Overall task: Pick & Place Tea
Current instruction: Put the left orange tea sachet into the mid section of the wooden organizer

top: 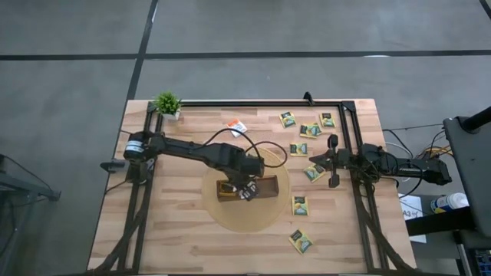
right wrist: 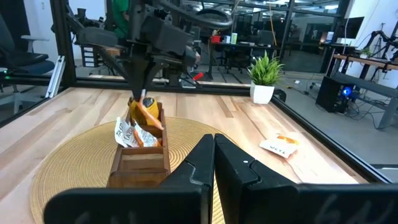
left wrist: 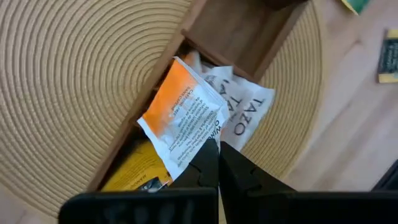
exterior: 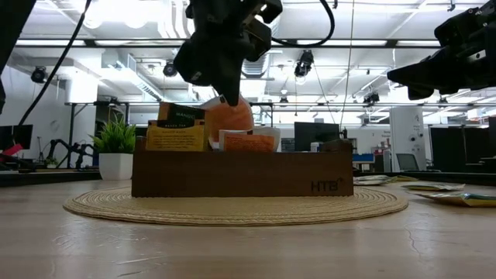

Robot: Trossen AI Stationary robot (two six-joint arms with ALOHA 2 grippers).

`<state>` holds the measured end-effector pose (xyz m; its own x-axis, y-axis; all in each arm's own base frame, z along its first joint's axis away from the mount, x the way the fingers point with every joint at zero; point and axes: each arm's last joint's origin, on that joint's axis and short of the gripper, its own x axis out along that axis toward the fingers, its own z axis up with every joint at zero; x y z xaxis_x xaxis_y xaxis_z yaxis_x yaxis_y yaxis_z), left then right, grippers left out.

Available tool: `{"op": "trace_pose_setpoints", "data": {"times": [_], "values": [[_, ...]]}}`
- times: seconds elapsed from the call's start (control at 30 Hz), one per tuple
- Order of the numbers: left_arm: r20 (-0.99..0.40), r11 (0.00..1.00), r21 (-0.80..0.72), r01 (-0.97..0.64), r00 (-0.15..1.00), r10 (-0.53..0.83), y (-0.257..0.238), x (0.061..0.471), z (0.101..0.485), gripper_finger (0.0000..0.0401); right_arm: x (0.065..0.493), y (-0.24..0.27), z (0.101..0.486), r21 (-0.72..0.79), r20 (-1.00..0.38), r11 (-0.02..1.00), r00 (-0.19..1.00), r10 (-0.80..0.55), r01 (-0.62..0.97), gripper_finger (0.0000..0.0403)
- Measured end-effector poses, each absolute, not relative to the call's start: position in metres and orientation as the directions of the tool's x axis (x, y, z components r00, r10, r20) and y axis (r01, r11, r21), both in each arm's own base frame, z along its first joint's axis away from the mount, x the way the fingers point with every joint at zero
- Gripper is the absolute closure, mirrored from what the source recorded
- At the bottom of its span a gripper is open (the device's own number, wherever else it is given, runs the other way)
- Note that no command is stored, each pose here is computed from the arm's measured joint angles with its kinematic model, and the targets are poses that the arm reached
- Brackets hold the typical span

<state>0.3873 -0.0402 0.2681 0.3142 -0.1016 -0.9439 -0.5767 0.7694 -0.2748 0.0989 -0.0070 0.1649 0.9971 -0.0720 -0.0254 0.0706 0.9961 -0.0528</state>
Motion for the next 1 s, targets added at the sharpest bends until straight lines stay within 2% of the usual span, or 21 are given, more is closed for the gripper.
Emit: {"op": "trace_pose_setpoints", "data": {"times": [0.3, 0.6, 1.0], "values": [[-0.926, 0.776, -0.330, -0.537, 0.346, -0.154, -0.041, 0.394, 0.277, 0.0401, 0.099, -0.007, 0.165, -0.053, -0.025, 0.996, 0.997, -0.072, 0.070, 0.0394], [-0.951, 0.769, -0.300, -0.565, 0.240, -0.195, -0.028, 0.410, 0.253, 0.0401, 0.099, -0.007, 0.165, -0.053, -0.026, 0.996, 0.997, -0.072, 0.071, 0.0394], [-0.925, 0.810, -0.349, -0.472, 0.310, -0.219, -0.025, 0.422, 0.267, 0.0401, 0.099, -0.007, 0.165, -0.053, -0.026, 0.996, 0.997, -0.071, 0.070, 0.0394]]}}
